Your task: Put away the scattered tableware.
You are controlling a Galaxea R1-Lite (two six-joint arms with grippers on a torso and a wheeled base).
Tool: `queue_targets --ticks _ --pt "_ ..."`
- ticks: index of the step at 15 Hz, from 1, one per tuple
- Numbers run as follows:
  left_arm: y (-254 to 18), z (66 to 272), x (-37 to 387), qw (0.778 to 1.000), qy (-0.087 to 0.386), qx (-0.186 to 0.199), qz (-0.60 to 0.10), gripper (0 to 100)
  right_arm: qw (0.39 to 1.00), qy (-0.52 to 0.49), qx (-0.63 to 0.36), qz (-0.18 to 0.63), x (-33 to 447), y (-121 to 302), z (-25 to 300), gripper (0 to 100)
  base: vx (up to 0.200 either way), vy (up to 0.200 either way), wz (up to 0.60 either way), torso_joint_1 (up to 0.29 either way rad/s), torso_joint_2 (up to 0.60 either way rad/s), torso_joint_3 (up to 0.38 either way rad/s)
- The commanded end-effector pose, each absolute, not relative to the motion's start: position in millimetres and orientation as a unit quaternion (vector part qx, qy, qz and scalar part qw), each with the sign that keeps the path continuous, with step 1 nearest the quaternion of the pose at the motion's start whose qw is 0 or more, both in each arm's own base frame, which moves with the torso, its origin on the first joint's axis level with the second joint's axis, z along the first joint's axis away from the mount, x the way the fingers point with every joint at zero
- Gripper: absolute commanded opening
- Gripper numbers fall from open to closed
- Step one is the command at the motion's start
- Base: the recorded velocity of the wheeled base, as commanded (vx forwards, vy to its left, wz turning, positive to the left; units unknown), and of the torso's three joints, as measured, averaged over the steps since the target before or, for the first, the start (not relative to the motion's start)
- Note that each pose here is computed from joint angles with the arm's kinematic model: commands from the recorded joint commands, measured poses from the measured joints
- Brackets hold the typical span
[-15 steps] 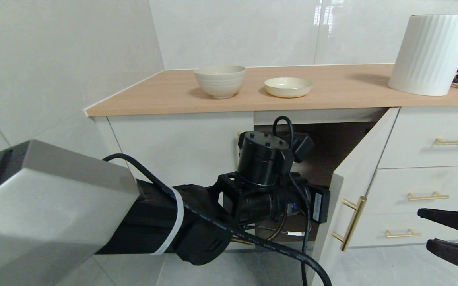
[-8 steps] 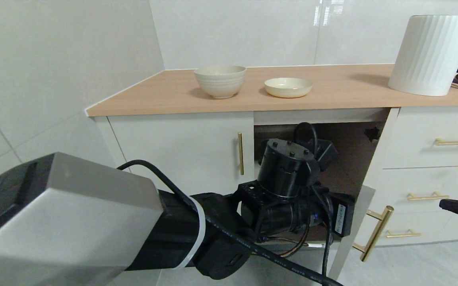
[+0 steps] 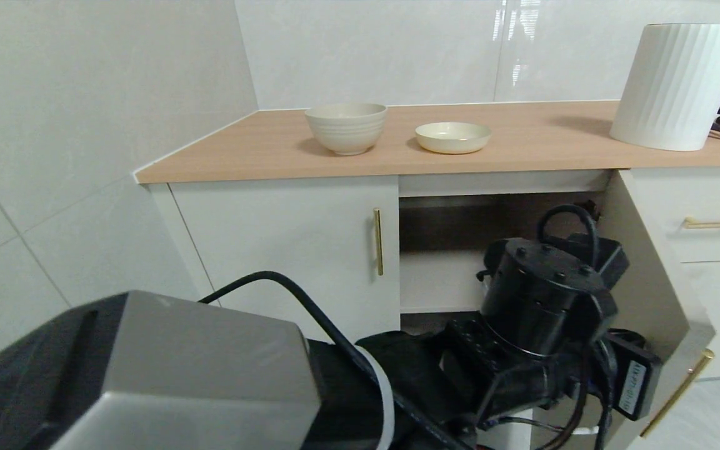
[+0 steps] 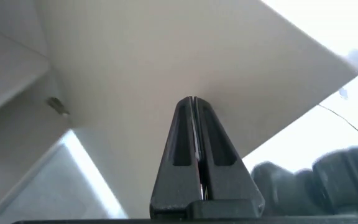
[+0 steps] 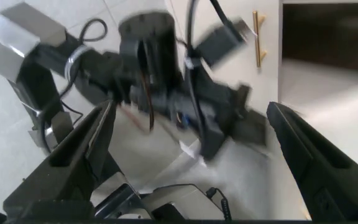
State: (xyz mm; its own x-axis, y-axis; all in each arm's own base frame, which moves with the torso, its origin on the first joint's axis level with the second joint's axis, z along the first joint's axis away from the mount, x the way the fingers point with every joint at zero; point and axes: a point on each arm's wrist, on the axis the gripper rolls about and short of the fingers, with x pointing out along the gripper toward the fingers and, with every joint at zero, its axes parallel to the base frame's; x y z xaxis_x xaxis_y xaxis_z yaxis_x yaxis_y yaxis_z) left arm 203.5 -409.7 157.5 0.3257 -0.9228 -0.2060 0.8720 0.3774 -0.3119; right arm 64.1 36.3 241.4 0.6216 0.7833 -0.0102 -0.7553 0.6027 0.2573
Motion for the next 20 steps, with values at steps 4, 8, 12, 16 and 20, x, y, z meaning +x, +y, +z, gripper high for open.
queue_targets --ticks 4,8,12,16,20 --pt "-372 176 222 0.849 0.171 -0.091 -0.491 0 0.891 0.077 0.116 0.433 70 39 239 100 0.000 0.000 0.00 0.000 0.00 0.000" --pt "-288 184 248 0.890 0.181 -0.097 -0.408 0 0.889 0.128 0.120 0.423 101 51 236 100 0.000 0.000 0.00 0.000 0.00 0.000" --pt "-165 199 259 0.943 0.161 -0.093 -0.278 0 0.888 0.206 0.098 0.400 175 78 223 100 0.000 0.000 0.00 0.000 0.00 0.000" --pt "-89 175 232 0.960 0.193 -0.092 -0.183 0 0.949 0.179 0.047 0.256 245 106 213 100 0.000 0.000 0.00 0.000 0.00 0.000" --pt "-60 192 215 0.969 0.143 -0.087 -0.180 0 0.950 0.200 0.070 0.232 230 104 211 100 0.000 0.000 0.00 0.000 0.00 0.000"
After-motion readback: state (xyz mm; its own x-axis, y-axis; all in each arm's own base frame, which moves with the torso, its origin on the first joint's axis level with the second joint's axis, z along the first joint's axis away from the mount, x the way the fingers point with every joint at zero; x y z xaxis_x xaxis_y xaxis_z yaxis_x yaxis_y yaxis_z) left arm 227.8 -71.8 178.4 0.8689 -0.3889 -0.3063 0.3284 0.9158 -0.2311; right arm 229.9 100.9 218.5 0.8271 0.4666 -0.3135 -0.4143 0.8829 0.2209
